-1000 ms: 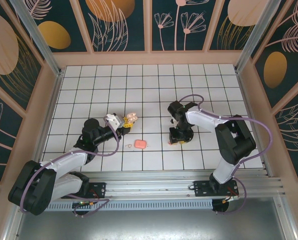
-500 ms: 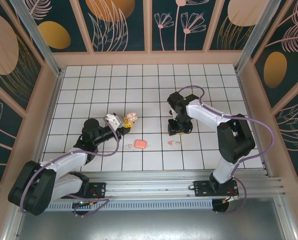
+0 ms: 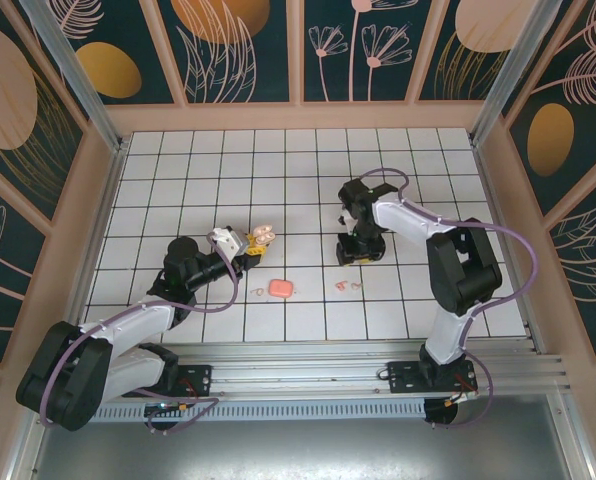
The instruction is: Insert the wireless bluetooth earbuds into the charging case
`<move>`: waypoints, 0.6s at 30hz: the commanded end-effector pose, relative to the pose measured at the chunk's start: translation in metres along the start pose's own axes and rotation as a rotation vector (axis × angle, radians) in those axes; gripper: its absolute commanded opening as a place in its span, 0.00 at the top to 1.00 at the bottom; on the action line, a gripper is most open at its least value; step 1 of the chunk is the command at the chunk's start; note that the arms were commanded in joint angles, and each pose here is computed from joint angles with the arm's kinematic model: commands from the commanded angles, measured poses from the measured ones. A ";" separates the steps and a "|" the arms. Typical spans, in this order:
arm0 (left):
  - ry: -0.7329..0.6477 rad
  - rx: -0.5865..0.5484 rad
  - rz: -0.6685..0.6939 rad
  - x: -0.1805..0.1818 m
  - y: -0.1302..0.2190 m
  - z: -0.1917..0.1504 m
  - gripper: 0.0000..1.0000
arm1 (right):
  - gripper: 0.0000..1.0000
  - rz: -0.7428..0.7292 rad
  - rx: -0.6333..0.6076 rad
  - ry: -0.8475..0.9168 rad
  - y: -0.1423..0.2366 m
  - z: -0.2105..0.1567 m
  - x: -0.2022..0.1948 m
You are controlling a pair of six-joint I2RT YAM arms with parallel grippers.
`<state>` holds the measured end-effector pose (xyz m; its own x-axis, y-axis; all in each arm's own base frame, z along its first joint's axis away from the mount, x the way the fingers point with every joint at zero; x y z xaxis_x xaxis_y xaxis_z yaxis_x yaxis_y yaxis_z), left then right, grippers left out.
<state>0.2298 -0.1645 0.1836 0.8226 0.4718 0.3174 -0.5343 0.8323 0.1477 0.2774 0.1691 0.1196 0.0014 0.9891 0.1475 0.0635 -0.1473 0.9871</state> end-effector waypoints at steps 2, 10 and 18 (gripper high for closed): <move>-0.012 -0.031 -0.003 0.005 -0.004 0.011 0.95 | 0.56 -0.009 0.064 -0.001 -0.019 -0.009 -0.008; -0.016 -0.027 0.001 0.005 -0.002 0.013 0.95 | 0.55 0.020 0.078 -0.027 -0.024 -0.019 -0.012; -0.007 -0.028 -0.005 0.005 -0.004 0.012 0.95 | 0.56 0.035 0.107 -0.036 -0.032 -0.023 -0.013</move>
<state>0.2313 -0.1652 0.1848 0.8244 0.4710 0.3140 -0.5335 0.8319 0.1528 0.2539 0.1603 0.0872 0.0232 0.9877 0.1544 0.1621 -0.1561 0.9743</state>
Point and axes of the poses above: each hand's point on the last joint's axis, 136 mm out from that joint toward the fingers, its own y axis back along the fingers, its own x axis along the line the jaws close on, z = x × y, the point moved 7 cm from there along y, back along the fingers, and after that the axes turned 15 degrees about -y, right-handed, at the moved point
